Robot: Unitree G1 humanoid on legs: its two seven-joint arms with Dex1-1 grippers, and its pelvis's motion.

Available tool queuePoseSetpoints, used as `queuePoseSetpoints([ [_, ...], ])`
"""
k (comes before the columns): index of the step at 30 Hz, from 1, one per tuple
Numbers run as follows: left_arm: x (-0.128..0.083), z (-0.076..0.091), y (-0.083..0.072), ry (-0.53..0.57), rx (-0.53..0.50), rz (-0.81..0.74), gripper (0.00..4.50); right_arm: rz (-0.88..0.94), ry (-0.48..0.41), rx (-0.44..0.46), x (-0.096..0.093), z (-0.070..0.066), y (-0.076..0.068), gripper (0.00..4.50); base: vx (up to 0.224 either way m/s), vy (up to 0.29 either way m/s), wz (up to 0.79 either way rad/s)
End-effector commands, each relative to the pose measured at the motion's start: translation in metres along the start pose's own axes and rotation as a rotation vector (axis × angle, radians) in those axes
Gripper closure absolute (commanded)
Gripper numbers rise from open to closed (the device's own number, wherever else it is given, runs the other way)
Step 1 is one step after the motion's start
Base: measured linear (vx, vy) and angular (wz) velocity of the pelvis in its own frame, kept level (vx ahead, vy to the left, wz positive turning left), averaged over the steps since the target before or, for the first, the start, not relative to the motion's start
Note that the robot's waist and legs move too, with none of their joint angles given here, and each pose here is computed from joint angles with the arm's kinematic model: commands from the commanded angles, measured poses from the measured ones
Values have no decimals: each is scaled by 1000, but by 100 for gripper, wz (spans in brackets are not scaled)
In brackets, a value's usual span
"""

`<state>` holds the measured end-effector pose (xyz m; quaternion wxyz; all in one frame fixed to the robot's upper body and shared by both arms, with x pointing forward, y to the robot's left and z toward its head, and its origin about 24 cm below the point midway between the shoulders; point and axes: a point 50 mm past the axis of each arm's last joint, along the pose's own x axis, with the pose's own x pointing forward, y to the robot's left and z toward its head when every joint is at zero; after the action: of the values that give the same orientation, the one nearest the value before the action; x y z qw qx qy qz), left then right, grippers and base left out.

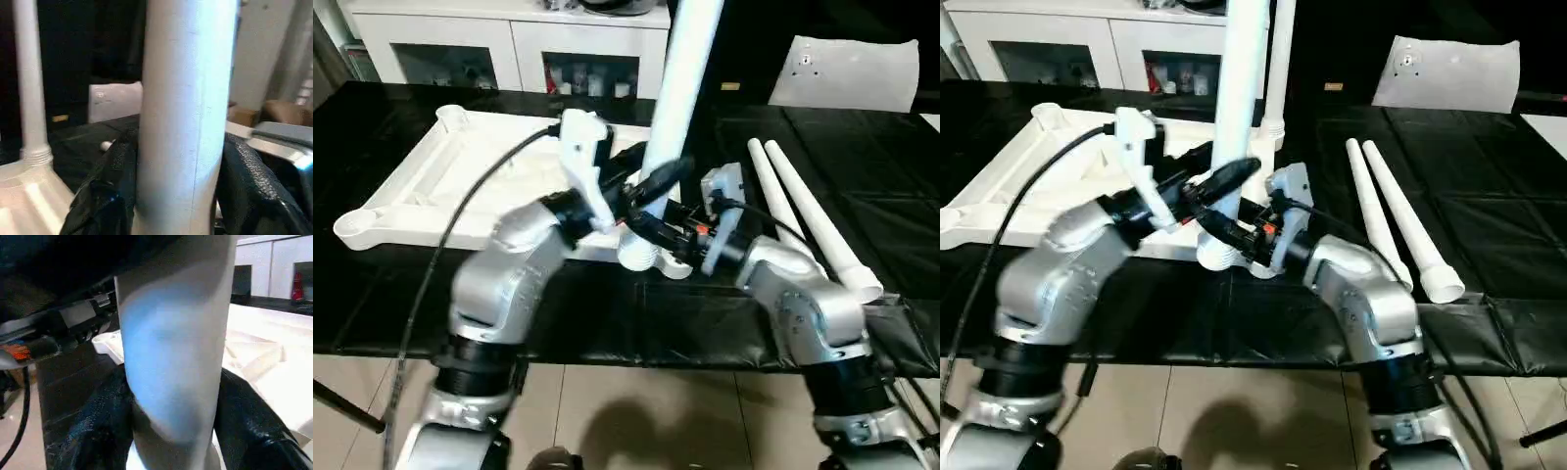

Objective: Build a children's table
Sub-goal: Pick table leg

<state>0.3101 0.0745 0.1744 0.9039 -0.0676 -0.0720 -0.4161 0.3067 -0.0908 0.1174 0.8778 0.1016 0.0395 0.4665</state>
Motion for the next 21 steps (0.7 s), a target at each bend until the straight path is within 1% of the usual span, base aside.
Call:
queuePoseSetpoints([
  [1,1,-1,-2,9,17,59,259,-32,-18,-16,-1,1,-1,257,0,0,0],
  [4,1,-4,-5,21,35,92,262,-43,-22,-18,-1,1,-2,258,0,0,0],
  [11,0,-5,-9,18,36,135,264,-46,-30,-27,1,2,-2,260,0,0,0],
  [14,-1,-7,-7,25,31,161,264,-48,-33,-31,2,3,-2,260,0,0,0],
  [21,0,-5,-6,19,27,167,264,-56,-32,-43,3,4,-3,260,0,0,0],
])
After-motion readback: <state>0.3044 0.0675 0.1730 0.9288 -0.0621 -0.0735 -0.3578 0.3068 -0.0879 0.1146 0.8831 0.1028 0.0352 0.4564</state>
